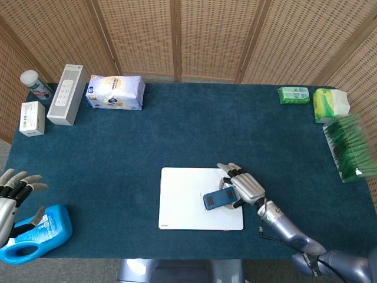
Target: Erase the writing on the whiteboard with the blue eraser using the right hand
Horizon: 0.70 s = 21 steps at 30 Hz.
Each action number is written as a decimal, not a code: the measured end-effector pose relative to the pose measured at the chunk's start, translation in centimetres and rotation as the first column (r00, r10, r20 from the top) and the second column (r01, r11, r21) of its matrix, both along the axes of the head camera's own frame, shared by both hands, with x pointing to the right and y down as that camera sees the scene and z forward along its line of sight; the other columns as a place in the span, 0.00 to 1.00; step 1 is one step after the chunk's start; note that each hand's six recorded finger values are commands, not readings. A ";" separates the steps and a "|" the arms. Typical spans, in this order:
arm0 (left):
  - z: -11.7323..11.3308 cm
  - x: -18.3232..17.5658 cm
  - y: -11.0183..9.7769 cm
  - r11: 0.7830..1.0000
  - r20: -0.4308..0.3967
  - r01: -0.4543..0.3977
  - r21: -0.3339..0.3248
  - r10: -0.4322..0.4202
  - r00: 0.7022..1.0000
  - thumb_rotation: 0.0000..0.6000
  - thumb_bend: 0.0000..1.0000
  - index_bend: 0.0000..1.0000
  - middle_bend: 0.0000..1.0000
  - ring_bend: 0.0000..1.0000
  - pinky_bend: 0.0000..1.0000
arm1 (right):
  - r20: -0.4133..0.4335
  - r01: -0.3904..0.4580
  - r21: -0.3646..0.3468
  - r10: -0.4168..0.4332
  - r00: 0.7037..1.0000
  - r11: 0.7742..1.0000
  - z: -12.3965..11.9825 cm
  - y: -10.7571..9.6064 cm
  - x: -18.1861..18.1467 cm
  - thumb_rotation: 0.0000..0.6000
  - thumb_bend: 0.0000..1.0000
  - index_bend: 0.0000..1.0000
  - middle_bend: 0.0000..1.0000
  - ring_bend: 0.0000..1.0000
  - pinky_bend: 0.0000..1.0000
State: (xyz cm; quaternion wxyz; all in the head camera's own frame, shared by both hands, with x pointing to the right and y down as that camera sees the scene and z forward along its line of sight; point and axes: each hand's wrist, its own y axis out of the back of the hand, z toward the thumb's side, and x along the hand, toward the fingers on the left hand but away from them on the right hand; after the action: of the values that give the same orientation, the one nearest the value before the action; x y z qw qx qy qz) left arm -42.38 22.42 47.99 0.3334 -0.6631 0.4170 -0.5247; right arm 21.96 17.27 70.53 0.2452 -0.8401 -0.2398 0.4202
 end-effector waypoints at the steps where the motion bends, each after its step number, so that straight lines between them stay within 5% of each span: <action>1: 0.0 0.1 0.0 1.000 -0.001 -0.002 0.000 0.002 1.000 1.00 0.43 0.32 0.26 0.16 0.00 | 0.008 0.008 0.001 -0.008 1.000 1.000 -0.1 -0.2 -0.6 1.00 0.16 0.78 0.03 0.00 0.00; 13: -0.4 -1.0 0.2 1.000 0.023 0.021 0.005 -0.021 1.000 1.00 0.43 0.32 0.26 0.16 0.00 | 0.061 0.075 -0.039 -0.073 0.995 0.996 1.6 -0.3 -6.8 1.00 0.16 0.78 0.03 0.00 0.00; 21: -0.7 -1.3 0.3 1.000 0.029 0.026 0.010 -0.026 0.999 1.00 0.43 0.32 0.26 0.16 0.00 | 0.043 0.059 -0.056 -0.057 0.997 0.997 3.0 -0.8 -7.1 1.00 0.16 0.78 0.03 0.00 0.00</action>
State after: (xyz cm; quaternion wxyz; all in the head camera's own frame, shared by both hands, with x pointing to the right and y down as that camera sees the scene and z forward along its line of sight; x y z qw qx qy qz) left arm -43.69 22.70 47.32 0.3357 -0.6482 0.4232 -0.5367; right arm 14.88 16.45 73.56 0.2281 -0.8620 -0.2083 0.4019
